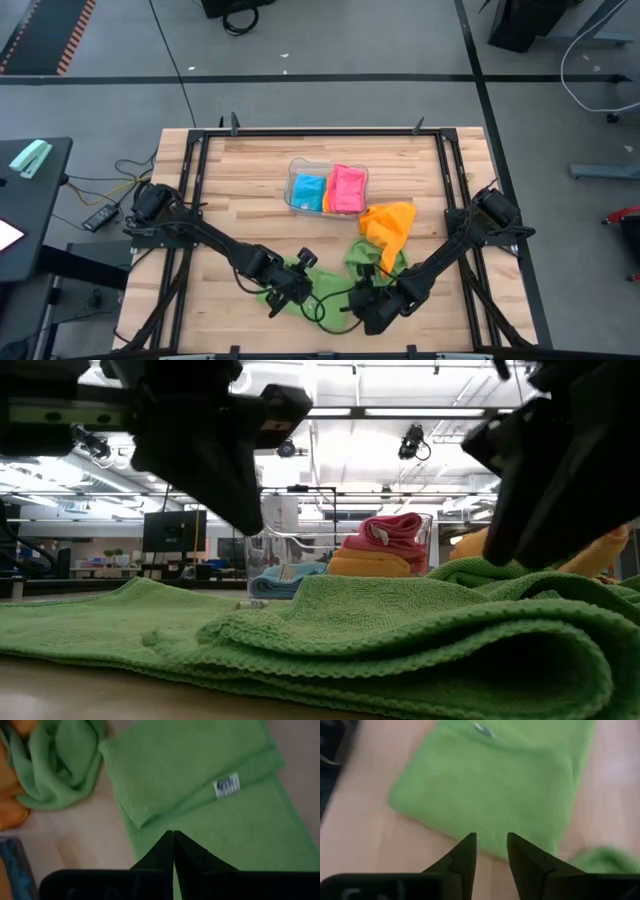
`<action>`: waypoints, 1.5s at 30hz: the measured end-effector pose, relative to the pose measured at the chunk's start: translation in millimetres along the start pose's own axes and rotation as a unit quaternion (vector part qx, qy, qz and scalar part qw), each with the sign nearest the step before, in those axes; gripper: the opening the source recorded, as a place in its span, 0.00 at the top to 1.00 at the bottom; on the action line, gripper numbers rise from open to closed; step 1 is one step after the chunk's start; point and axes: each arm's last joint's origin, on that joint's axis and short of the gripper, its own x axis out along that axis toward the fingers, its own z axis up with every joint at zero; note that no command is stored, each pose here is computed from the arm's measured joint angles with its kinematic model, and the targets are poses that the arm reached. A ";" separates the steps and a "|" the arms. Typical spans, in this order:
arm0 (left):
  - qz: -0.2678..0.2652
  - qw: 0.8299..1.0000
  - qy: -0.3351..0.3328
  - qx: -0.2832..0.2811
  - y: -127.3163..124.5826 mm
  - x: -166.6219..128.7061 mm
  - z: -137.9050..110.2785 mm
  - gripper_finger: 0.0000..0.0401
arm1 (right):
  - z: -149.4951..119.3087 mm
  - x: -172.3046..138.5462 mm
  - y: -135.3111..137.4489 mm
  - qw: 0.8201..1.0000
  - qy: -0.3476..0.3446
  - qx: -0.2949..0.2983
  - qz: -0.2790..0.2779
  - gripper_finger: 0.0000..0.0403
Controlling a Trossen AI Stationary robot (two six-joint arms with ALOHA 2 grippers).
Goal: Fold microfiber towels
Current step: Fold the top green microfiber cloth
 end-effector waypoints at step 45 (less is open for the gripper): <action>-0.019 0.942 0.013 -0.335 -21.9 -32.0 4.4 0.94 | 12.7 19.9 25.9 0.856 0.017 -0.517 0.015 0.41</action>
